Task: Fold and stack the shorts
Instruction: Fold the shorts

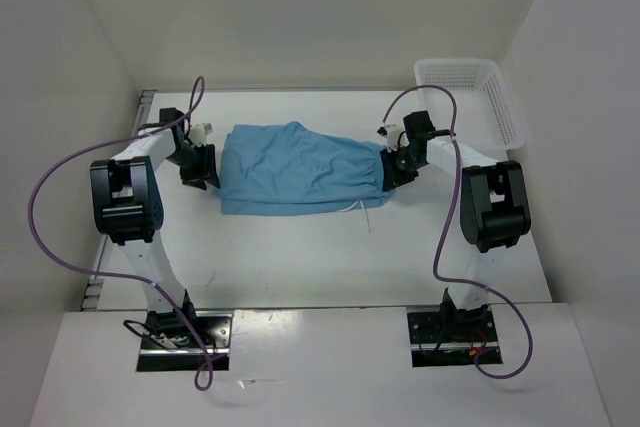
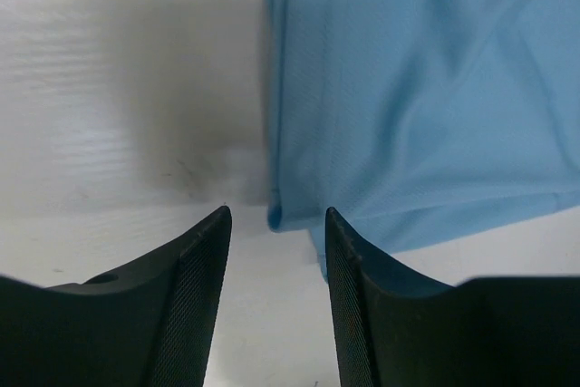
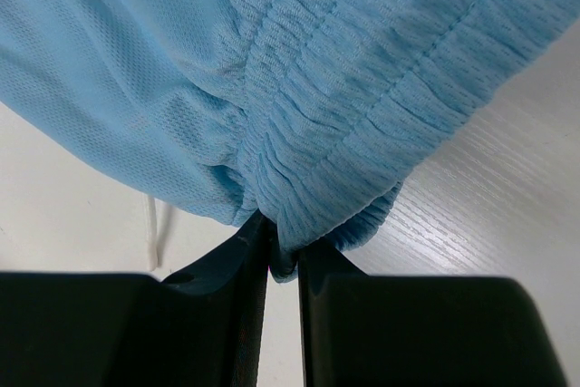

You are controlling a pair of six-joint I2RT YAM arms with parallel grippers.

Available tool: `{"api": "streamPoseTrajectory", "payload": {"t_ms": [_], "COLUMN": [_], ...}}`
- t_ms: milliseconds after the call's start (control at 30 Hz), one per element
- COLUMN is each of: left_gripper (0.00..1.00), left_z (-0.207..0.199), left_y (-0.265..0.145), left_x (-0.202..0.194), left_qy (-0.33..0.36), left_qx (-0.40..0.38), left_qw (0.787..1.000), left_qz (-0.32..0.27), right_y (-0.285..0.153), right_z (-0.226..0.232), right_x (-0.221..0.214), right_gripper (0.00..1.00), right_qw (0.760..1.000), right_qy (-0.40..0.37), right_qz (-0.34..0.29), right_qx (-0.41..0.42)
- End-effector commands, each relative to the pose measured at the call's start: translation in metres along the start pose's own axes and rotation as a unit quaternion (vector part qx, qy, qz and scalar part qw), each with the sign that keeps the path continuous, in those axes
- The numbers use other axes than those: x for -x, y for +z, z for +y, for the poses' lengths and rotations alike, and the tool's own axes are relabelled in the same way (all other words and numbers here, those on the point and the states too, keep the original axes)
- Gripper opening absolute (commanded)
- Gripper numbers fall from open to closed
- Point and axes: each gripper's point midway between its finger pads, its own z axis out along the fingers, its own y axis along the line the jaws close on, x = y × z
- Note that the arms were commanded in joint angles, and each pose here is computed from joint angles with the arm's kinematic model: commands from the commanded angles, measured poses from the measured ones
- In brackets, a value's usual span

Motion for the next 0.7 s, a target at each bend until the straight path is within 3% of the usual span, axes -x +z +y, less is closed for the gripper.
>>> {"api": "streamPoseTrajectory", "payload": {"t_ms": [0,267,667], "left_gripper": [0.54,0.49,0.52], "left_z": [-0.019,-0.017,-0.019], "left_y": [0.006,0.022,0.009], "left_x": [-0.019,-0.042,-0.015], "left_qy": [-0.003,-0.018,-0.020], "left_qx": [-0.048,-0.056,-0.079], "left_qw": [0.999,0.996,0.996], "left_qz": [0.026,0.063,0.029], "right_y": [0.005,0.003,0.001], "right_z": [0.000,0.001,0.000], "right_x": [0.016,0.015,0.005], "right_gripper": [0.19,0.19,0.19], "right_qw": [1.000,1.000,0.999], "right_qy": [-0.009,-0.014,-0.035], "right_qz": [-0.024,-0.025,-0.019], "right_qx": [0.002,0.002,-0.002]}}
